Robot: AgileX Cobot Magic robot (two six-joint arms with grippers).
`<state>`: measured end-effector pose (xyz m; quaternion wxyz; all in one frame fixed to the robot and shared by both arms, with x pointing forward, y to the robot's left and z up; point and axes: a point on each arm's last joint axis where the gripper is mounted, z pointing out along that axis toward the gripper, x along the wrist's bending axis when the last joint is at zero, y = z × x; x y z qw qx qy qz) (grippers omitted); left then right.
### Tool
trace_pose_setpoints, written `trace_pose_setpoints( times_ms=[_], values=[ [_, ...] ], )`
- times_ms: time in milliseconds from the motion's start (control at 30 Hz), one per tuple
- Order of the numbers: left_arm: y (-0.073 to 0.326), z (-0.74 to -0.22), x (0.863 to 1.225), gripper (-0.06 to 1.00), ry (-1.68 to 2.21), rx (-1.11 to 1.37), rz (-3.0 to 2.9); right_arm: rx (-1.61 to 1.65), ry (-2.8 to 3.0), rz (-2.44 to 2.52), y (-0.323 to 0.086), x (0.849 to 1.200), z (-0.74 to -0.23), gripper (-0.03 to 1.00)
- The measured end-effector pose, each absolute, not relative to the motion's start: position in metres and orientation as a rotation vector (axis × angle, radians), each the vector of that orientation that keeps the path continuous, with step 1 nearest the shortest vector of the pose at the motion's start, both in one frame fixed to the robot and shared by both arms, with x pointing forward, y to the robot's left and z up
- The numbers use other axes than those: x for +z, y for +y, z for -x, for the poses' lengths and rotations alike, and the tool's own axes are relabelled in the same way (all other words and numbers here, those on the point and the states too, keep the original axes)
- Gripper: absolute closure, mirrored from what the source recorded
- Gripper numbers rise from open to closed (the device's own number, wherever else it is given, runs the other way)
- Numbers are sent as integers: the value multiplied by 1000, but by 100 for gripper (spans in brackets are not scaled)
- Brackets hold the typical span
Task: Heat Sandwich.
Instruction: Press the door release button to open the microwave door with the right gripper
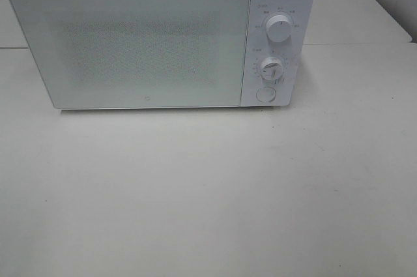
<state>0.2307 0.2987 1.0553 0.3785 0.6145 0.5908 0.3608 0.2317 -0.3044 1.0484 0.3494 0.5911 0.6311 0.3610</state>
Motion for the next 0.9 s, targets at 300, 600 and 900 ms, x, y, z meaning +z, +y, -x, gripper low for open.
trace_pose_setpoints(
  times_ms=[300,600,900],
  values=[
    [299,-231,1055,-2,1510,922,-1570,977,1595,-1492,-304,1056,-232,20],
    [299,-231,1055,-2,1510,922,-1570,1040,1539,-1451,-301,1072,-258,21],
    [299,-231,1055,-2,1510,922,-1570,1114,1469,-1373,-296,1088,-292,20]
  ],
)
